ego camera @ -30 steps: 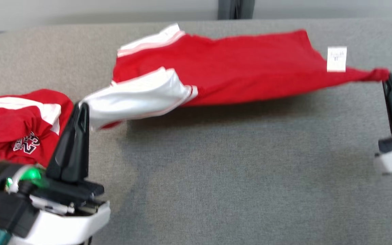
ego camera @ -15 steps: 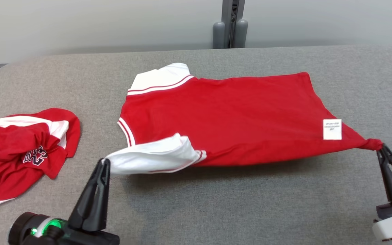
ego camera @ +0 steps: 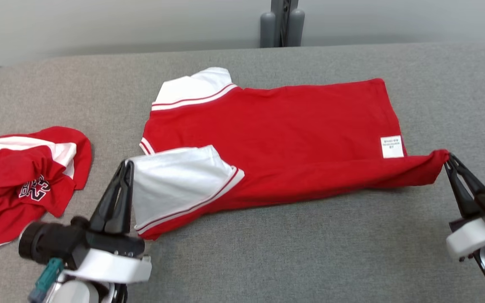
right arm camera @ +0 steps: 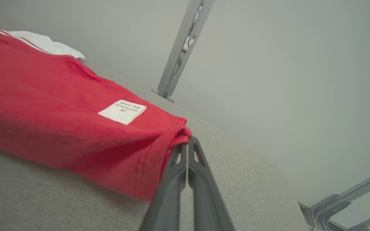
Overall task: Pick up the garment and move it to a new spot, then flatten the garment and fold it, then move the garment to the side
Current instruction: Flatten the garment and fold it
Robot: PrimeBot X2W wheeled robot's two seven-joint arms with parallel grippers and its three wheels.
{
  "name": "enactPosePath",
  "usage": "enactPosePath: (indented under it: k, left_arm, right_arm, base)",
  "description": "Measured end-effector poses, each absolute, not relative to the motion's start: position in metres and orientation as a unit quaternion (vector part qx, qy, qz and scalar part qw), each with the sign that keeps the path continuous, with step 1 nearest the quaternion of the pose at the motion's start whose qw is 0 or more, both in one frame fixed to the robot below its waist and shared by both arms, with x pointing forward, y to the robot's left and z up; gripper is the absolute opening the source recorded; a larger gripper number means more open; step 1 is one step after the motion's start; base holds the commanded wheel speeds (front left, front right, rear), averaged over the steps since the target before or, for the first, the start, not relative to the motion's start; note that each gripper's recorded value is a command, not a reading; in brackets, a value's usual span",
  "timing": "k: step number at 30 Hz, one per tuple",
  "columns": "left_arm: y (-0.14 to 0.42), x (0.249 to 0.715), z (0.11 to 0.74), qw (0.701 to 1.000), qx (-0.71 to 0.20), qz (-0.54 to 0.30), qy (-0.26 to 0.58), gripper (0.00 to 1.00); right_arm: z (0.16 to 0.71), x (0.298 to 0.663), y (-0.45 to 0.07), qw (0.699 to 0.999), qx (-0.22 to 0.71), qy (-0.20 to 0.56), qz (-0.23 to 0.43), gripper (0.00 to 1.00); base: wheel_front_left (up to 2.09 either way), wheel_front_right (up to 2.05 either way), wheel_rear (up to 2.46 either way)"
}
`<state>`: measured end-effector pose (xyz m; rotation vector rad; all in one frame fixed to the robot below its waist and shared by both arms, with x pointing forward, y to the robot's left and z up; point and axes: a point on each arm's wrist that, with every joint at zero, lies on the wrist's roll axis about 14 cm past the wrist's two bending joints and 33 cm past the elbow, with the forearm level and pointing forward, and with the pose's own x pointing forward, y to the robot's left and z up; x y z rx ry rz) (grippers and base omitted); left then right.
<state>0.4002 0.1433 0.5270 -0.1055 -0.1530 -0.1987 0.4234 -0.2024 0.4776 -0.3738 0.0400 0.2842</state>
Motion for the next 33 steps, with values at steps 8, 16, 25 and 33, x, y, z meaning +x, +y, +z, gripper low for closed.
enactPosePath:
  k: [8, 16, 25, 33]
  left_arm:
    - [0.139, 0.437, 0.512, 0.991, -0.030, -0.116, -0.057, 0.00]
    - [0.138, 0.471, 0.482, 0.991, -0.004, -0.135, -0.012, 0.00]
    - [0.131, 0.493, 0.444, 0.987, -0.011, -0.154, 0.049, 0.00]
    - [0.143, 0.495, 0.450, 0.989, -0.013, -0.137, 0.046, 1.00]
  right_arm:
    - [0.453, 0.459, -0.197, 0.964, -0.203, 0.054, 0.160, 0.00]
    - [0.419, 0.481, -0.190, 0.957, -0.211, 0.097, 0.177, 0.00]
    - [0.387, 0.486, -0.189, 0.952, -0.203, 0.142, 0.178, 0.00]
    - [0.392, 0.484, -0.195, 0.957, -0.196, 0.141, 0.159, 1.00]
  base:
    - [0.00, 0.00, 0.00]
    - [0.00, 0.00, 0.00]
    - [0.00, 0.00, 0.00]
    - [0.00, 0.00, 0.00]
